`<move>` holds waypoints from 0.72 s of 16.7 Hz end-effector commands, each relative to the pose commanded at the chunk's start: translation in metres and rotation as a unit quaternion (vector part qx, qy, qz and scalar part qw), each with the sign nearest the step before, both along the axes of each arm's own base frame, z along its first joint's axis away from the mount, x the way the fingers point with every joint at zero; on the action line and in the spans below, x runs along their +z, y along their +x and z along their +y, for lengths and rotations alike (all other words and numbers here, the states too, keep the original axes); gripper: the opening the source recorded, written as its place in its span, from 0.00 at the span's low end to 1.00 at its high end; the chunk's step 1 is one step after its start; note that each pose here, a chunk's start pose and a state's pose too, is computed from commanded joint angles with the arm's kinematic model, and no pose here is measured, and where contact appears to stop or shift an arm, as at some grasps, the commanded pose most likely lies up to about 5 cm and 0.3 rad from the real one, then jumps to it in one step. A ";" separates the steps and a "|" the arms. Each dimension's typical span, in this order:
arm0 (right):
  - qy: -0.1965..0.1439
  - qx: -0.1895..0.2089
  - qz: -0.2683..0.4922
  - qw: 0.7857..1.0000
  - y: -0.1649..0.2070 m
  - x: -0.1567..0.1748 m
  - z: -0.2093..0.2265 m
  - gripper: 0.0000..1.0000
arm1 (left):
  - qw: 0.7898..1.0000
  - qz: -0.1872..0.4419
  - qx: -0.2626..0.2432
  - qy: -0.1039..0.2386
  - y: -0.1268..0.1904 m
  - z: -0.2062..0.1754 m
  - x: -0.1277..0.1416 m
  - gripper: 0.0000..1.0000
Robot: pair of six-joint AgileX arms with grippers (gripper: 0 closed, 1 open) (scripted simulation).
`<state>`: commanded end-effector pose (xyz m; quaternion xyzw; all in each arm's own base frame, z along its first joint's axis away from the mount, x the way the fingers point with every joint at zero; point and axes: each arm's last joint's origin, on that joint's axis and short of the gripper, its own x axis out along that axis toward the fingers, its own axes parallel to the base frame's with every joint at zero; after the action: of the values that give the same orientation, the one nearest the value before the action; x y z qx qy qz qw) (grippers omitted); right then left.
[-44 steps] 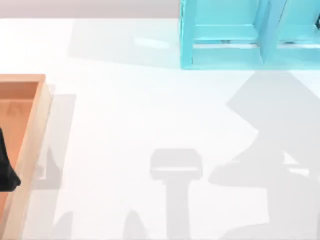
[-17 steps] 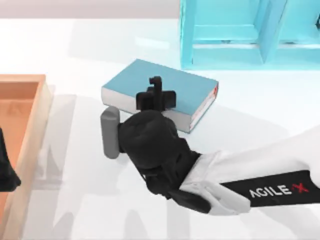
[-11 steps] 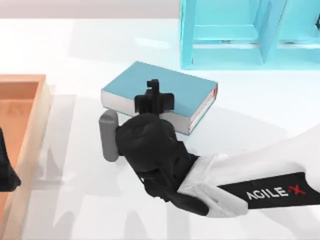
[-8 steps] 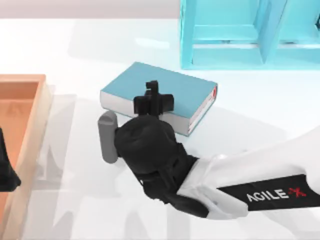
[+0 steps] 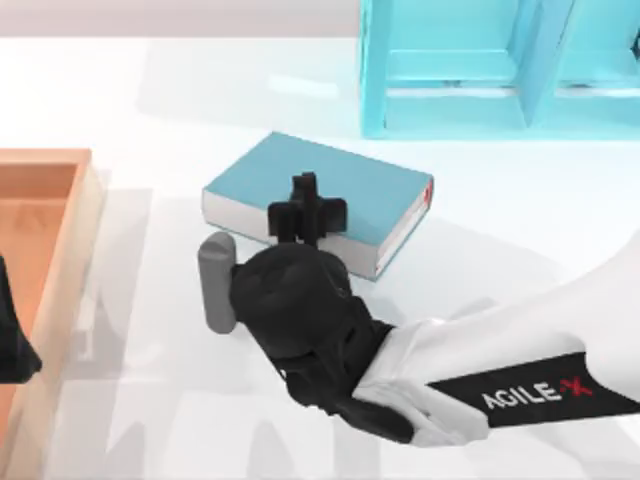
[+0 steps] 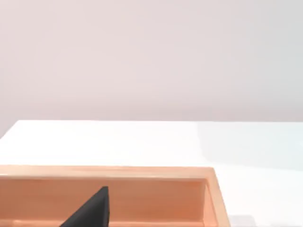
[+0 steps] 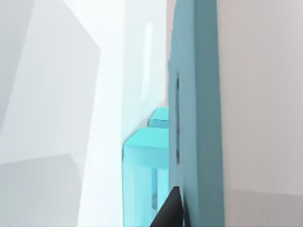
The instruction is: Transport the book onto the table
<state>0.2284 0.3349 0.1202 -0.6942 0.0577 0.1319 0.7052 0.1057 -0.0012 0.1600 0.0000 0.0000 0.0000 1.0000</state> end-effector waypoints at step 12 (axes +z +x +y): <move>0.000 0.004 0.000 1.000 -0.001 -0.017 0.001 0.38 | 1.000 0.000 0.000 0.000 0.000 0.000 0.000 1.00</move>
<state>0.2270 0.3356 0.1033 -0.6943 0.0556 0.1347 0.7048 0.1057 -0.0012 0.1600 0.0000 0.0000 0.0000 1.0000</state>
